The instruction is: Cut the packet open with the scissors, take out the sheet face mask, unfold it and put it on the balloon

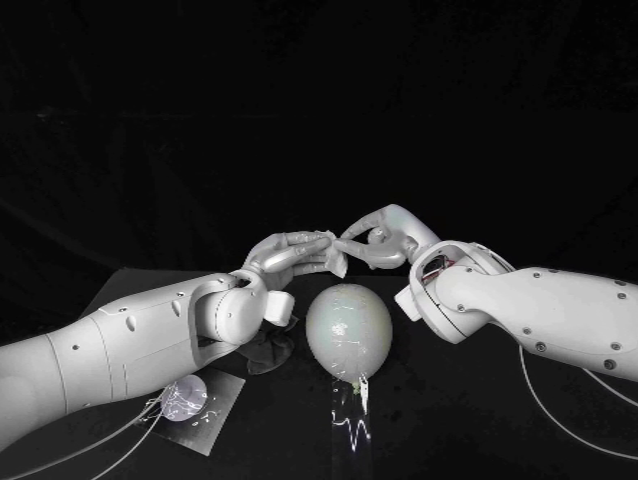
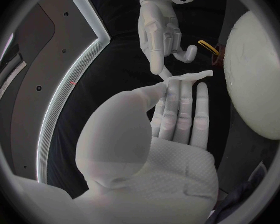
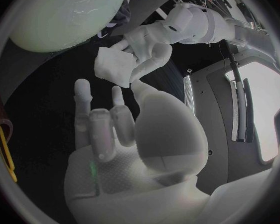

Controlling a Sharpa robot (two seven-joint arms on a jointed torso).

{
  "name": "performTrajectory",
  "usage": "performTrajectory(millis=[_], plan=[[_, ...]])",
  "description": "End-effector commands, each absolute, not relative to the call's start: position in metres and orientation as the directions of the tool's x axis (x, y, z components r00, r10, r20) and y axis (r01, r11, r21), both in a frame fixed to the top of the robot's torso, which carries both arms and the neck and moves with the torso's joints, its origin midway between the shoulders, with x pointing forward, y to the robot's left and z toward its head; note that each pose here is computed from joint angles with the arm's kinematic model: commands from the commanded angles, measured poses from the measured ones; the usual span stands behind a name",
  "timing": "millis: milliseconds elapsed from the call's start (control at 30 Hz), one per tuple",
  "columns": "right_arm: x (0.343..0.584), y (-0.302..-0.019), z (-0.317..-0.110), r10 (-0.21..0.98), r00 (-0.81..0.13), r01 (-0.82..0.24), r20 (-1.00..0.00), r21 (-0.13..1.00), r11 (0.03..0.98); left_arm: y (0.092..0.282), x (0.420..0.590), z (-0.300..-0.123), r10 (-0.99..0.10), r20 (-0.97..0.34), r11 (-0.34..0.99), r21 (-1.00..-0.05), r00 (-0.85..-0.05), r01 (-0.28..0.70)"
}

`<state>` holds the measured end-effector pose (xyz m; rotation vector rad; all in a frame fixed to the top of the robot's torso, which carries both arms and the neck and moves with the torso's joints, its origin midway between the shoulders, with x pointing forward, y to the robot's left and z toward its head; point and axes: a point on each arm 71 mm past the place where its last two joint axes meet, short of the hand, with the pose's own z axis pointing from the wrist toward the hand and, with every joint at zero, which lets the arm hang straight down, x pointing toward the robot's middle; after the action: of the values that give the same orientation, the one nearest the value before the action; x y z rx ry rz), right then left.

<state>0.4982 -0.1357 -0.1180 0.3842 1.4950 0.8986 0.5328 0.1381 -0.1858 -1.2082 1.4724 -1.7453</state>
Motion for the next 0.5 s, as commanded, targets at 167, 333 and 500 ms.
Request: performTrajectory(millis=[167,333,500], plan=[[0.4976,-0.1290,-0.1159,0.707,-0.150,-0.321,-0.691,0.711,0.626,0.1357,0.5321,-0.1835,-0.849,0.270,-0.242,-0.963,-0.453,-0.120],[0.4995,-0.1271,-0.1172,0.704,-0.160,-0.317,-0.692,0.712,0.627,0.1350,0.5317,-0.1835,-0.848,0.269,-0.241,-0.963,-0.456,-0.121],[0.5051,-0.1285,-0.1202,0.708,-0.174,-0.288,-0.684,0.723,0.627,0.1345,0.5314,-0.1832,-0.847,0.267,-0.240,-0.964,-0.461,-0.118]])
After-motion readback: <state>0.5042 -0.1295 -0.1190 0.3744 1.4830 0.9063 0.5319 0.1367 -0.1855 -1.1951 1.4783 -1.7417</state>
